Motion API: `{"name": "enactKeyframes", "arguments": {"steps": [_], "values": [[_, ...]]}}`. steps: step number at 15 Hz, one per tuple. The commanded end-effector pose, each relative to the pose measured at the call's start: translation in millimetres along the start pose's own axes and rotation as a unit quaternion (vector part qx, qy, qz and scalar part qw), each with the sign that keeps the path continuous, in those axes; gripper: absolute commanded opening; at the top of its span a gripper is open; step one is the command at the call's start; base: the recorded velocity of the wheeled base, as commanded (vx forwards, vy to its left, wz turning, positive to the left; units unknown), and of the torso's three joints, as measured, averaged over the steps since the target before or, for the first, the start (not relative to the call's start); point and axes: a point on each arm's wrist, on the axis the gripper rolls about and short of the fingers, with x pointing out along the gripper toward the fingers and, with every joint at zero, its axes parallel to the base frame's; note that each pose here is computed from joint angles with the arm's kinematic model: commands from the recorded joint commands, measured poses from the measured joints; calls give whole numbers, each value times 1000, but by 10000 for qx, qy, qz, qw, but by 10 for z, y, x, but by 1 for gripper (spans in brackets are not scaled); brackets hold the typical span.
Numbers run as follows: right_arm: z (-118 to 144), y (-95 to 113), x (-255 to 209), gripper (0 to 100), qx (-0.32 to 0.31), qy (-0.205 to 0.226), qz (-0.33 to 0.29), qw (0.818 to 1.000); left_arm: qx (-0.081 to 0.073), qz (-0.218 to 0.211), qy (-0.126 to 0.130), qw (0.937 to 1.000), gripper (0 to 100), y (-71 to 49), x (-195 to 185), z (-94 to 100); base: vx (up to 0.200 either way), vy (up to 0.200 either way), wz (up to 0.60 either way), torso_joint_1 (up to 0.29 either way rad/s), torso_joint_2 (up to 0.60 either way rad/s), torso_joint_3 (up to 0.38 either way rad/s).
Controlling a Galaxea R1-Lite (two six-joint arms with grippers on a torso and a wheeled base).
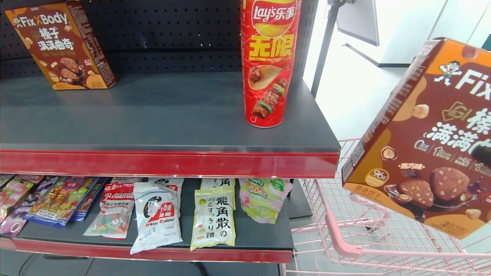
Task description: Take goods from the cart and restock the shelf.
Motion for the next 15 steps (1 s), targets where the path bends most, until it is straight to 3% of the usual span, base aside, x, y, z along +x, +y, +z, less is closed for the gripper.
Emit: {"name": "enactKeyframes", "arguments": {"steps": [1, 15], "values": [[-39, -74, 41, 0, 100, 63, -4, 9999, -1, 3, 1, 10000, 100, 0, 0, 0, 0, 0, 0, 0, 0, 0], [119, -19, 77, 0, -246, -117, -185, 9995, -1, 3, 1, 10000, 100, 0, 0, 0, 0, 0, 0, 2, -5, -4]]}}
